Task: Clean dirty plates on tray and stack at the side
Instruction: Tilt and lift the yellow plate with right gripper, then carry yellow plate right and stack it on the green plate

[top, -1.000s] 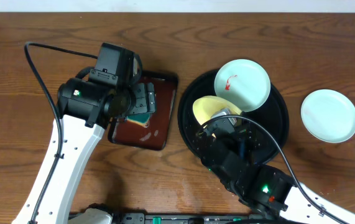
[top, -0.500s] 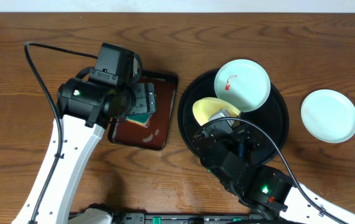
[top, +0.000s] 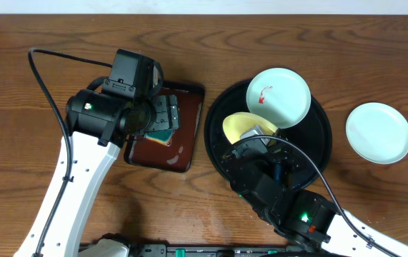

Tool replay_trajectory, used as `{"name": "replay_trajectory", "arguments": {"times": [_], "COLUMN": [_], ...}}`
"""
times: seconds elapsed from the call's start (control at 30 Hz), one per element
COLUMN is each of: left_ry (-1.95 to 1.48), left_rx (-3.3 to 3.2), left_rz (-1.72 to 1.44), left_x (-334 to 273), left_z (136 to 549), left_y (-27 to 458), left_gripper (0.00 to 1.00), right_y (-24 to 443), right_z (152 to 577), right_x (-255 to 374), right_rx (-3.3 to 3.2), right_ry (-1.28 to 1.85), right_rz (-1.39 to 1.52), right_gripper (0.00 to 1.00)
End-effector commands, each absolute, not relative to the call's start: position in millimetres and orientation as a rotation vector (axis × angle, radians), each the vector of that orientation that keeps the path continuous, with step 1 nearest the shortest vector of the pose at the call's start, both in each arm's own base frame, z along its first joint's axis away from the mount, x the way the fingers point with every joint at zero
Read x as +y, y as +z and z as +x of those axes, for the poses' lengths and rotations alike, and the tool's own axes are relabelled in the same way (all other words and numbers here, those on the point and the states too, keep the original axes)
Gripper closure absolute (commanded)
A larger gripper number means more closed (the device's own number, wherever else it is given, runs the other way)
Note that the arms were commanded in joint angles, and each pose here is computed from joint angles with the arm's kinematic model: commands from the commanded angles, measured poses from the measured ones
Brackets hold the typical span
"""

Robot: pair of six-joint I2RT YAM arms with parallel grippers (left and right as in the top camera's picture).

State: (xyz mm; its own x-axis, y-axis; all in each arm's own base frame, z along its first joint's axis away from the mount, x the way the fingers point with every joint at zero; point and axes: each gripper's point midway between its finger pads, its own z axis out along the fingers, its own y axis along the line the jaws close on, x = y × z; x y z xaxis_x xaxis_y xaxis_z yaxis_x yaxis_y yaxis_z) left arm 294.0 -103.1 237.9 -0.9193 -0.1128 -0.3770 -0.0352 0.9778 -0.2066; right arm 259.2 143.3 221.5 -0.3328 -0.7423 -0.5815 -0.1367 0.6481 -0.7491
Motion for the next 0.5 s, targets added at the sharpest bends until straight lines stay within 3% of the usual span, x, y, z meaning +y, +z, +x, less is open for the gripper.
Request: {"name": "replay_trajectory", "arguments": {"times": [0.0,0.47], "left_ry": [-0.278,-0.278], "left_rx": [2.729,2.729], "left_rz": [-0.093,-0.093], "left_x": [-103,-103], "left_z": [293,293], "left_y": [239,239], "left_gripper": [0.15,0.15], "right_y": [242,251], "right_z": [260,246], "right_x": [132,163], "right_rx": [1.763,1.680], "right_ry": [-0.871,-0.811], "right_rz": [-0.680,-0.756], "right_gripper": [0.99,0.99]}}
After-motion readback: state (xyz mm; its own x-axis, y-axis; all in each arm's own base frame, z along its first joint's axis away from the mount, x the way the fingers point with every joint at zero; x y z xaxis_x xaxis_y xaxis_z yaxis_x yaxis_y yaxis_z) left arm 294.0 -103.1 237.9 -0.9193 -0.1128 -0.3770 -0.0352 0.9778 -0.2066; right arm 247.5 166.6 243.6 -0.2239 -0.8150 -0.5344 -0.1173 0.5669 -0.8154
